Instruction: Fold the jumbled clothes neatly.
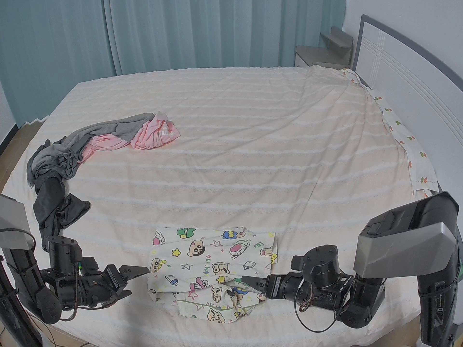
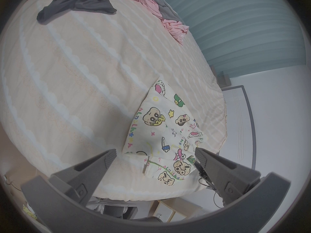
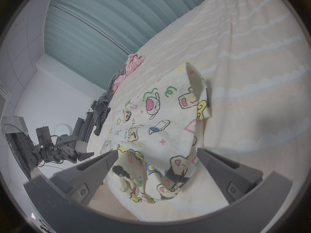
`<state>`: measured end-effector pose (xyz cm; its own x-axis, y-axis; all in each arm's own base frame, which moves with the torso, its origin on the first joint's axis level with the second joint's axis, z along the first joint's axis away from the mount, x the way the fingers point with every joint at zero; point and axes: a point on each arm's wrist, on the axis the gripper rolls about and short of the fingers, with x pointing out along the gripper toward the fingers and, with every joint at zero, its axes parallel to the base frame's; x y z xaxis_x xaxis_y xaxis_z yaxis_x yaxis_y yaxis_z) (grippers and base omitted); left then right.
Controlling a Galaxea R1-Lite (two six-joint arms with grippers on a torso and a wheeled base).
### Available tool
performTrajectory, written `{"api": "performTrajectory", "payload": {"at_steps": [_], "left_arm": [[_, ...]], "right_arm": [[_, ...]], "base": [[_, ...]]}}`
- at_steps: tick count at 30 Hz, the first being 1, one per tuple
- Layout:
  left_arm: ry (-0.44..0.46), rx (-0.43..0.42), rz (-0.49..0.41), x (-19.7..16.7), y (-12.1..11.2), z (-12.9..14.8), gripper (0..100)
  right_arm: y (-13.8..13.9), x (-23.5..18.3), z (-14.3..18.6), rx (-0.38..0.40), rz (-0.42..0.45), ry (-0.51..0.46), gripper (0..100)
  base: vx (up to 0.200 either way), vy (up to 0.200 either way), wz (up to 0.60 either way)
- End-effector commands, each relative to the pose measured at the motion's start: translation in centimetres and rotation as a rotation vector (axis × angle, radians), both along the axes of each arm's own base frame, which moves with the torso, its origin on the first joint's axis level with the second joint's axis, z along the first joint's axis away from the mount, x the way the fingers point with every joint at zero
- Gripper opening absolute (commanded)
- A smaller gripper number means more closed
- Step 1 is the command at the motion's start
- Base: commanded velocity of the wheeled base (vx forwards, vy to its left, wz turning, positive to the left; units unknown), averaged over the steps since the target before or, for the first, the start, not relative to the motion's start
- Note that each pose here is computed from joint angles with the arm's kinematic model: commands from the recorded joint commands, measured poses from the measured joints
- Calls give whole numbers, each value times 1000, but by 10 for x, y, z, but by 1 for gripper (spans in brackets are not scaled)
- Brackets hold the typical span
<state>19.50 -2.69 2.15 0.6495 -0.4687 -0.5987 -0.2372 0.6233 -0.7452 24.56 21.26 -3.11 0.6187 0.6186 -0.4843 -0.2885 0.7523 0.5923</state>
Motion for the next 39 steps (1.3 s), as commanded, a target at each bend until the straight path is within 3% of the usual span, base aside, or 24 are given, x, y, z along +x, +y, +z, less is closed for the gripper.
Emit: {"api": "performTrajectory", "payload": {"at_steps": [1,13,14,24,39], "left_arm": [[20,1,1,-4,0,-2,100],[18,2,0,-4,0,-2,100],[18,2,0,-4,0,-2,100],[18,2,3,-4,1,-2,100],[16,4,5,-4,1,-2,100]], "right_arm": [[0,2,-3,-3,-2,3,100],[9,9,-2,16,4,-19,100],[9,9,-2,16,4,-19,0],[7,7,3,14,-2,-19,0],[-9,-14,51,37,8,-46,0]], "base": [[0,0,0],[0,0,0],[0,0,0],[0,0,0],[0,0,0]]}}
